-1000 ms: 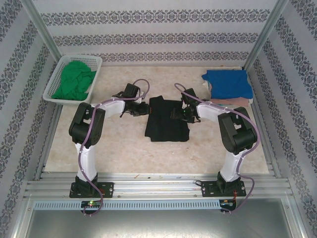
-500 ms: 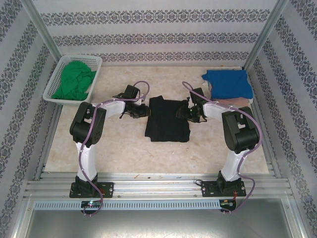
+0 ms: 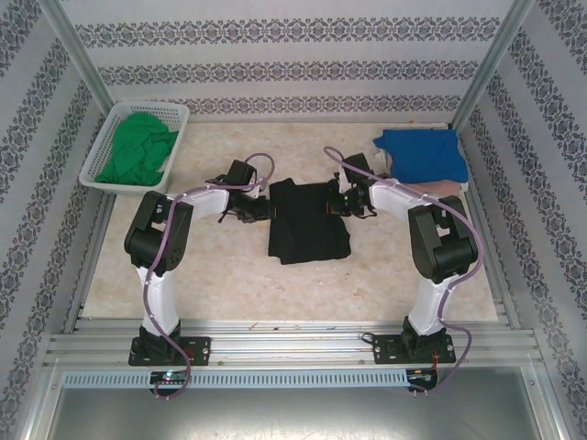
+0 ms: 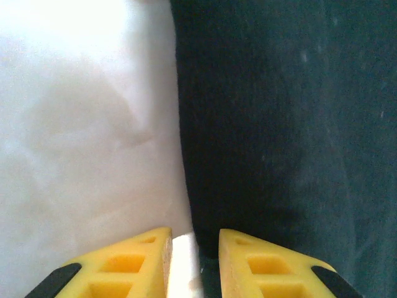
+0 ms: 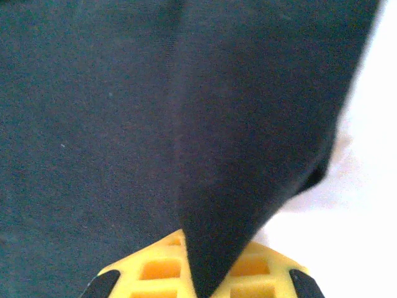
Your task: Fold and stack the t-shirts
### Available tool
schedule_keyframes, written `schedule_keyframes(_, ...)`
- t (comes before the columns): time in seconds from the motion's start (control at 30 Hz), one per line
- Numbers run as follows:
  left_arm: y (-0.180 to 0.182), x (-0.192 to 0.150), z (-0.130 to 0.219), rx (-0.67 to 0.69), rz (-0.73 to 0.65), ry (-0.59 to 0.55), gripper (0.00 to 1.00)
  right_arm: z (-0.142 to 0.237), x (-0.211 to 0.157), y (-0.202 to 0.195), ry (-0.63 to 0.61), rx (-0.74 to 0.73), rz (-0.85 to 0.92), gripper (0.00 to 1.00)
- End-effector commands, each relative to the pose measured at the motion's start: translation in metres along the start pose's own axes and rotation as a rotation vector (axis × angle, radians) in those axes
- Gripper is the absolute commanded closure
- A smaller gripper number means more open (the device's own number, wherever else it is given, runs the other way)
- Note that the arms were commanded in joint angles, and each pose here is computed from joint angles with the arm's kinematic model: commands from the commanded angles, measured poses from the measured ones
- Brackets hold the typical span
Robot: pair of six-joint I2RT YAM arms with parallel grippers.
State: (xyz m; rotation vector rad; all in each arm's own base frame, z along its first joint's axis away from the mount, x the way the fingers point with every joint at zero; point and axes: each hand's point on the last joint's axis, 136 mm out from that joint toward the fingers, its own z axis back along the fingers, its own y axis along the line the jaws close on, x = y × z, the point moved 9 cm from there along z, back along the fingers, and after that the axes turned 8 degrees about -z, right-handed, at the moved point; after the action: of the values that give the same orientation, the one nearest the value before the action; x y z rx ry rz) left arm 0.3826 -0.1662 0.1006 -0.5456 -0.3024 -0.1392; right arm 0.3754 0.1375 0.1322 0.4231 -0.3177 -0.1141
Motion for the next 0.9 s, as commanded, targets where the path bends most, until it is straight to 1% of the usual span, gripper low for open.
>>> schedule_keyframes(0.0,0.005,-0.003,0.019,0.014,0.004,-0.031,0.74,0.037,0.023,0.004,-0.087,-0.014,0.092,1.0)
schedule_keyframes(0.03,0.007,-0.001,0.02,0.004,0.011,-0.043,0.74,0.044,0.027,0.007,-0.1,0.014,0.112,1.0)
schedule_keyframes(0.13,0.006,0.004,0.026,-0.004,0.006,-0.059,0.75,0.063,0.036,0.015,-0.123,0.022,0.156,1.0)
schedule_keyframes(0.3,0.01,-0.001,0.037,0.002,-0.004,-0.094,0.75,0.089,0.051,0.016,-0.162,-0.14,0.202,1.0)
schedule_keyframes(0.43,0.021,-0.009,0.043,-0.007,0.026,-0.116,0.75,0.112,0.066,0.02,-0.207,-0.197,0.223,1.0)
schedule_keyframes(0.5,0.027,-0.013,0.045,-0.012,0.041,-0.124,0.75,0.126,0.073,0.024,-0.228,-0.2,0.231,1.0)
schedule_keyframes(0.67,0.035,-0.022,0.051,-0.014,0.057,-0.138,0.75,0.157,0.094,0.026,-0.271,-0.299,0.223,1.0)
schedule_keyframes(0.77,0.039,-0.025,0.054,-0.015,0.067,-0.141,0.75,0.179,0.108,0.028,-0.32,-0.316,0.216,1.0)
schedule_keyframes(0.87,0.041,-0.027,0.057,-0.01,0.07,-0.14,0.75,0.201,0.122,0.034,-0.352,-0.272,0.205,1.0)
